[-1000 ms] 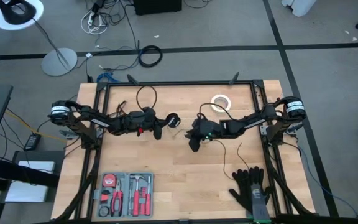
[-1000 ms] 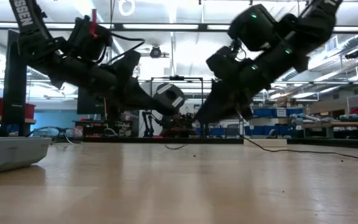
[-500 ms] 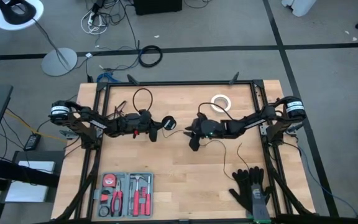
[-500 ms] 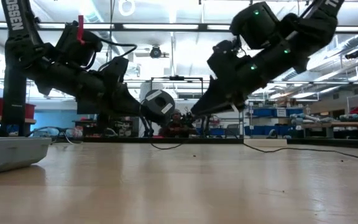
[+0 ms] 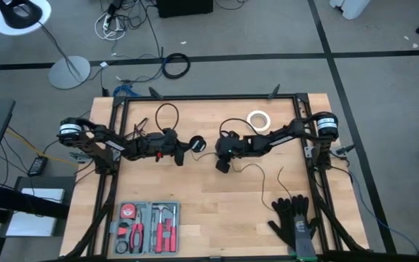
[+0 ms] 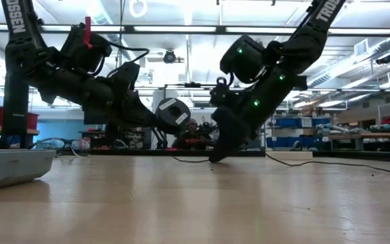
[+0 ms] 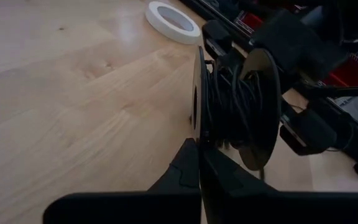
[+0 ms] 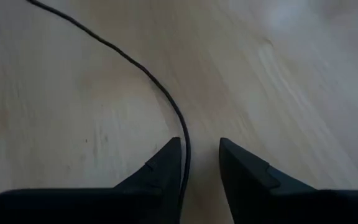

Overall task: Coil cords
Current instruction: Coil the black wire on the black spool

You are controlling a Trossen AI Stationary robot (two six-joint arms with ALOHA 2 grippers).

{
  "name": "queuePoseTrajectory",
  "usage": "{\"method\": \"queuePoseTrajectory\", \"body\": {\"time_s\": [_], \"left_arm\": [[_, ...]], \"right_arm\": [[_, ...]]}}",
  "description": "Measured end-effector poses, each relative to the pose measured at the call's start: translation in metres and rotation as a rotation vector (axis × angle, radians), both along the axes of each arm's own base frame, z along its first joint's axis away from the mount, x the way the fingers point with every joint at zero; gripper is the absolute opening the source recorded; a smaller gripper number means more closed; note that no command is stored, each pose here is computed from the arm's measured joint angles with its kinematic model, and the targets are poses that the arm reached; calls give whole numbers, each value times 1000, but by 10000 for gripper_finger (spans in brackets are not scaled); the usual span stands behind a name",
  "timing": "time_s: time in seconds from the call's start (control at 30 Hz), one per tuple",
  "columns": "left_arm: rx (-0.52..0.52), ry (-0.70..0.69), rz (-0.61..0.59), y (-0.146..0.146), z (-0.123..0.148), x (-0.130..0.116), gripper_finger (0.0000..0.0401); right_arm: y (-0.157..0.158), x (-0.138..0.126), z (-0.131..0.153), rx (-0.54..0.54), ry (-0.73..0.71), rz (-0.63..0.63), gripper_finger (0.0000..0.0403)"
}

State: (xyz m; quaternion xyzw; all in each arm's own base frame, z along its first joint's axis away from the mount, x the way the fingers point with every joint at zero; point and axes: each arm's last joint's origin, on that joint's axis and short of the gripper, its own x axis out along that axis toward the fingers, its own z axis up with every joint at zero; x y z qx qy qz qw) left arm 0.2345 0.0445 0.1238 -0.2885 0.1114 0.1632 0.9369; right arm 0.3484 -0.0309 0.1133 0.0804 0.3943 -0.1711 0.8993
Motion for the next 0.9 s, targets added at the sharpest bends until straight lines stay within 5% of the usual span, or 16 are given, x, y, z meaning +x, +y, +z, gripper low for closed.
{"method": "queuePoseTrajectory", "body": {"time_s": [0.27,0.63,0.9], "left_arm": [[2,1,4,1,0,0,0],[-12,23,-36,0,-2,-1,0],[17,12,-117,-2,-1,0,0]], "right_arm": [[3,-3,1,64,17,-19,9],[5,-37,39,138,127,-217,2],[2,-59,54,76,215,-326,1]]}}
